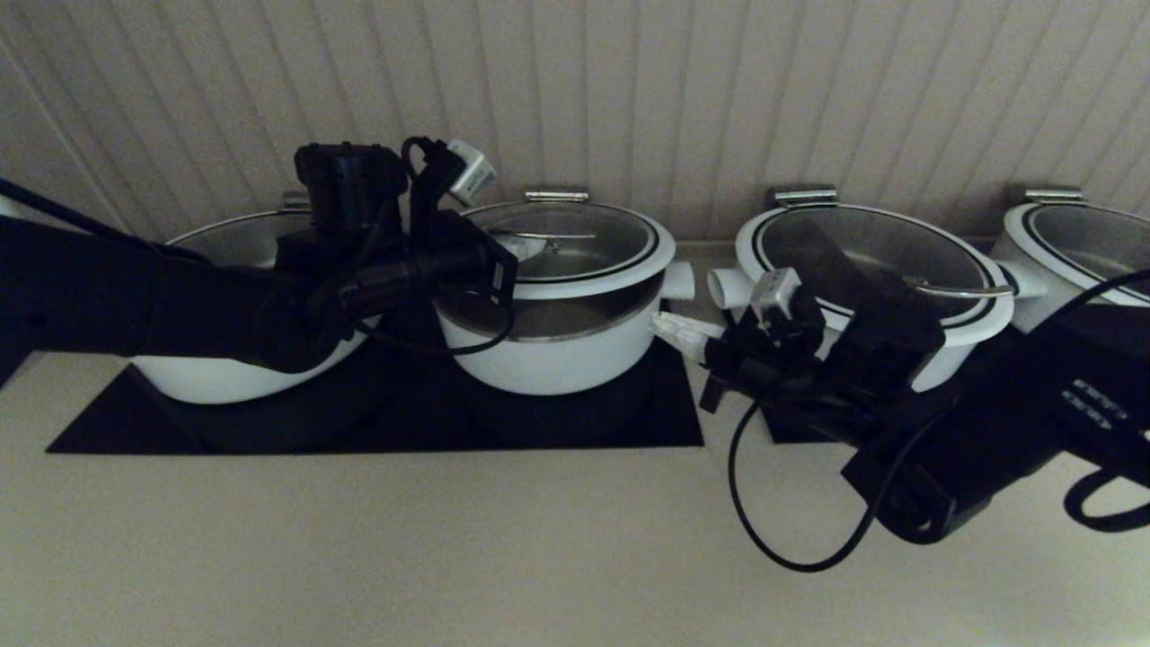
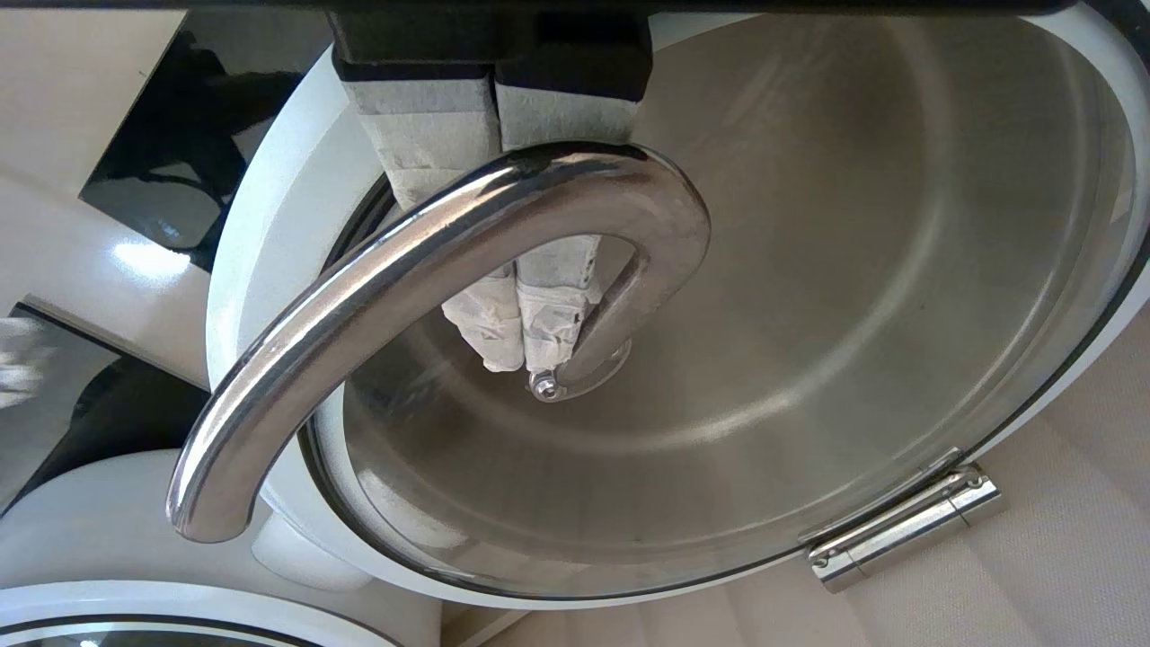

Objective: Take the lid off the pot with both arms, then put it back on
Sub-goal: Hold the pot lid with the right arm

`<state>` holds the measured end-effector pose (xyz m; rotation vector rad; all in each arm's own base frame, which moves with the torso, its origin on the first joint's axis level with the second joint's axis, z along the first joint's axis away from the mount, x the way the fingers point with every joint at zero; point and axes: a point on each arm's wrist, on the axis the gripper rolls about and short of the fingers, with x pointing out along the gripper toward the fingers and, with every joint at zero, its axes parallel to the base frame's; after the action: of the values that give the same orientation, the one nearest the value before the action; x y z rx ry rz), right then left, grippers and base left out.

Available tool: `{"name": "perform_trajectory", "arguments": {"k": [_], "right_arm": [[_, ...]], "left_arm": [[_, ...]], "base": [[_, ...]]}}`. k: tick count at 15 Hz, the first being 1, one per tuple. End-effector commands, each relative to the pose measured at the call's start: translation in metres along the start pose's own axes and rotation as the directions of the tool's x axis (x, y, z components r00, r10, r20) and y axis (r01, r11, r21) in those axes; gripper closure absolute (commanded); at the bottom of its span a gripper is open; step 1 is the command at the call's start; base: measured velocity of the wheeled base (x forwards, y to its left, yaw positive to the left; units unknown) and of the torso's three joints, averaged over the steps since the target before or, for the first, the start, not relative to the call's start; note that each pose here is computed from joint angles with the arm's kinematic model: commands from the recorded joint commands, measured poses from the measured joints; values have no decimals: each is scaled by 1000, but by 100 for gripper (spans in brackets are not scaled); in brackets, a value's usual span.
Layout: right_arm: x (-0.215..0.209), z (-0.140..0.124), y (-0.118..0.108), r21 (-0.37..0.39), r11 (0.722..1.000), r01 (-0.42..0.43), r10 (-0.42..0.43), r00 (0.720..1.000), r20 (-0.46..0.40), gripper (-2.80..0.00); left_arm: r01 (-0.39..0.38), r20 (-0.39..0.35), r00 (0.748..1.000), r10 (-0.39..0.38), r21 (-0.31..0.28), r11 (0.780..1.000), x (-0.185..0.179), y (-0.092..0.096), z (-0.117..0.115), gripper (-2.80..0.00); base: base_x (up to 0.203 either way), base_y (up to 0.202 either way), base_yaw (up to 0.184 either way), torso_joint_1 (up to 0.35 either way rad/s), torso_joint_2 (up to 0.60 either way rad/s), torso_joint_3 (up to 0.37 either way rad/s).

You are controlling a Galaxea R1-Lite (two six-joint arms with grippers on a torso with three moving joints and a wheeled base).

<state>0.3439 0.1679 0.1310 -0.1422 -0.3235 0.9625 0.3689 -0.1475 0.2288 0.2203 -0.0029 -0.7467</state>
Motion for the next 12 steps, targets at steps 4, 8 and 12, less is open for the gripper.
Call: {"name": "perform_trajectory", "arguments": {"k": [4,8,12], "right_arm": [[19,-10,-12,-21,999,40,-39,998,53,0],[26,-17,-16,-9,998,62,-62,997,56,0],[34,-21,-22,-11,997,74,-73,996,57,0]], "left_arm": [[1,5,1000,-1,3,1000,0,0,1,0],[0,6,1000,0,2,1000,0,0,1,0],[0,7,1000,0,2,1000,-1,0,2,0]], "base": [[0,0,0,0,0,0],[0,0,0,0,0,0],[0,0,0,0,0,0]]}}
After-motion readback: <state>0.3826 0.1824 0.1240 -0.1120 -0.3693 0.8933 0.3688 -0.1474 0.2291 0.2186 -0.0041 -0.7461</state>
